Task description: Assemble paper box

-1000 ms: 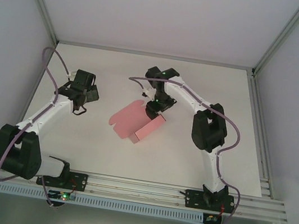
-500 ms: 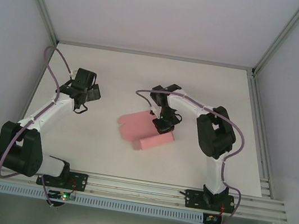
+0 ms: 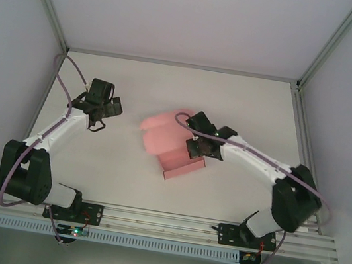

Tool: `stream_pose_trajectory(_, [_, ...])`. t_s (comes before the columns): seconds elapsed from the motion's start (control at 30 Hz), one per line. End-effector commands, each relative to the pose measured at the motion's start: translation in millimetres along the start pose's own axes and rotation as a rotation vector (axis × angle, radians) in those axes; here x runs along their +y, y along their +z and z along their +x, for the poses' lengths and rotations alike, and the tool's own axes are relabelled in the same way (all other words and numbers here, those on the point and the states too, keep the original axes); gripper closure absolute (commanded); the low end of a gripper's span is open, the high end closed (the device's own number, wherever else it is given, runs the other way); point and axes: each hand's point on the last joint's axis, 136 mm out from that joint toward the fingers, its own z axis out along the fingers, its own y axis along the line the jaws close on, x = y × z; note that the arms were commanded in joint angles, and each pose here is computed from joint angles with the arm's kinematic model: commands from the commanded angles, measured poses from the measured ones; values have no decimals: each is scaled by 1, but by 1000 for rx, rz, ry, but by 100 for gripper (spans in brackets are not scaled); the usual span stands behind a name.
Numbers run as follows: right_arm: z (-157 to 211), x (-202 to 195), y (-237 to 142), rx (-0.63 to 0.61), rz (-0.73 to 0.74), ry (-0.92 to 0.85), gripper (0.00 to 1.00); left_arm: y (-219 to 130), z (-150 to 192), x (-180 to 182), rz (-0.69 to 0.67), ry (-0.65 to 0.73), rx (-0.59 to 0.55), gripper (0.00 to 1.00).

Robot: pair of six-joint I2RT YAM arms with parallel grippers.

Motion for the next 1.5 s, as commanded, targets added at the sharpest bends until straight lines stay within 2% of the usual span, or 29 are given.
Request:
stream_pose_trajectory(0.0, [-63,-29,-10,-414,157,227,100,-3,-19,-13,58,-21,-49,0])
stream_pose_trajectory(0.07, [-74,-32,-12,-549,197,252,100,-2,-17,-16,76,-28,-44,0])
stream_pose_trajectory(0.13, [-78,-35,-6,-628,238,306,100,-1,-16,-20,102,-32,-37,0])
stream_pose_trajectory(0.23, [-81,-23,15,-687,215,322,100,-2,-13,-33,186,-5,-38,0])
stream_pose_trajectory(0.33, [-78,-18,31,-723,236,327,100,-6,-7,-61,359,73,-43,0])
stream_pose_trajectory(0.43, [-70,-13,47,-702,202,348,100,-16,5,-99,602,182,-38,0])
stream_pose_trajectory(0.5, [-63,-10,57,-669,179,346,98,-22,12,-116,709,234,-13,0])
stream_pose_trajectory(0.63, [-51,-9,68,-659,170,343,97,-20,21,-139,827,368,-29,0])
stream_pose_trajectory(0.73, [-55,-3,67,-693,115,303,89,-5,10,-148,820,394,-46,0])
stream_pose_trajectory(0.8, [-57,-1,69,-674,121,274,87,-5,12,-163,902,458,-15,0])
stream_pose_trajectory(0.9, [-58,-2,75,-648,112,272,86,-8,34,-177,1000,570,84,4])
stream_pose_trajectory(0.97, [-59,-4,80,-636,102,284,86,-14,54,-180,1048,644,158,9])
stream_pose_trajectory(1.1, [-59,-4,85,-620,99,281,85,-24,61,-190,1151,653,128,18])
stream_pose_trajectory(1.3, [-58,-2,84,-617,93,282,85,-16,55,-189,1094,665,131,44])
stream_pose_trajectory(1.47, [-59,2,83,-613,76,270,85,-12,53,-191,1077,686,125,53])
